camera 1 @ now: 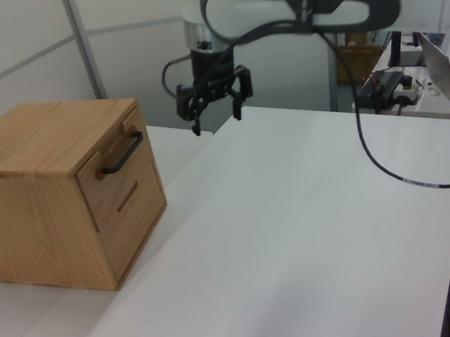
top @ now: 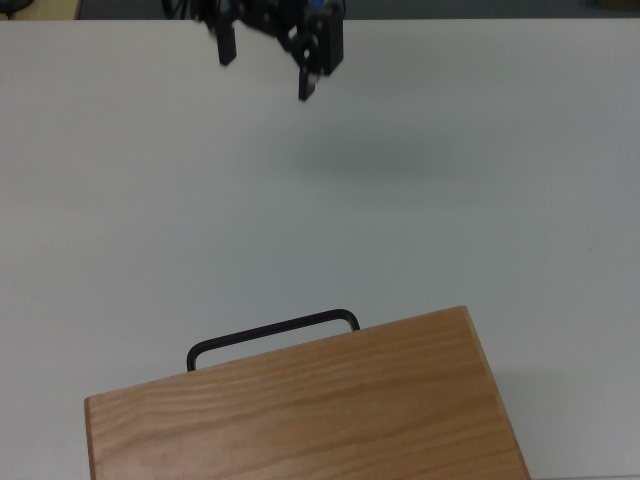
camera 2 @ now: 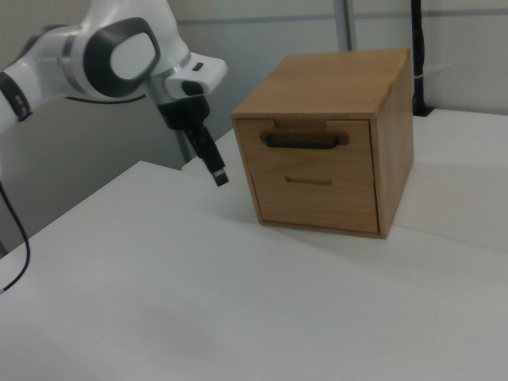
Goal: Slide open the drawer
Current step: 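Raise the open gripper and swing it toward the wooden cabinet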
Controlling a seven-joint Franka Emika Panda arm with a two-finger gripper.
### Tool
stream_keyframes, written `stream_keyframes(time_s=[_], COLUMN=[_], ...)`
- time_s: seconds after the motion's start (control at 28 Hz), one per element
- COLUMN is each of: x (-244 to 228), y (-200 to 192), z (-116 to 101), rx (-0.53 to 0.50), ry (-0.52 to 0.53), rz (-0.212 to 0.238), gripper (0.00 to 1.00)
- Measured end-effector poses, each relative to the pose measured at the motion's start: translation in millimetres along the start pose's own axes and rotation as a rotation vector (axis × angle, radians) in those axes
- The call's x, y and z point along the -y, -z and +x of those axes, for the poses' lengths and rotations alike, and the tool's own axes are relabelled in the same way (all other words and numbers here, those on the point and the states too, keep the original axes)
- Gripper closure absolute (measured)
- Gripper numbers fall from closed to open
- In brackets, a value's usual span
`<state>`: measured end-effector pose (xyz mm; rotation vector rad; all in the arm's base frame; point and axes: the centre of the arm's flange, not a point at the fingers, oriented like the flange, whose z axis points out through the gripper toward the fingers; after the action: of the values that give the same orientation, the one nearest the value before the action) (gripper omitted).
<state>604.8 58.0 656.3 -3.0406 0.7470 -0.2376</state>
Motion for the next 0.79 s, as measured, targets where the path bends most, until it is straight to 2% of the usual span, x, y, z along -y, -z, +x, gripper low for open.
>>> stream_keyframes(time_s=[0.11,0.29,0.57,0.68,0.79], x=[-4,-10,-35,-48,-64], y=[13,43,62,60,54], z=[-13,-37,-94,-105,-107], rx=[0.026,0.021,0.046,0.048,0.013], ry=[-0.003,-0.003,-0.011,-0.047,-0.099], rz=[-0.014,0.01,0.04,0.105,0.18], gripper=[0.0,0.0,0.0,0.0,0.0])
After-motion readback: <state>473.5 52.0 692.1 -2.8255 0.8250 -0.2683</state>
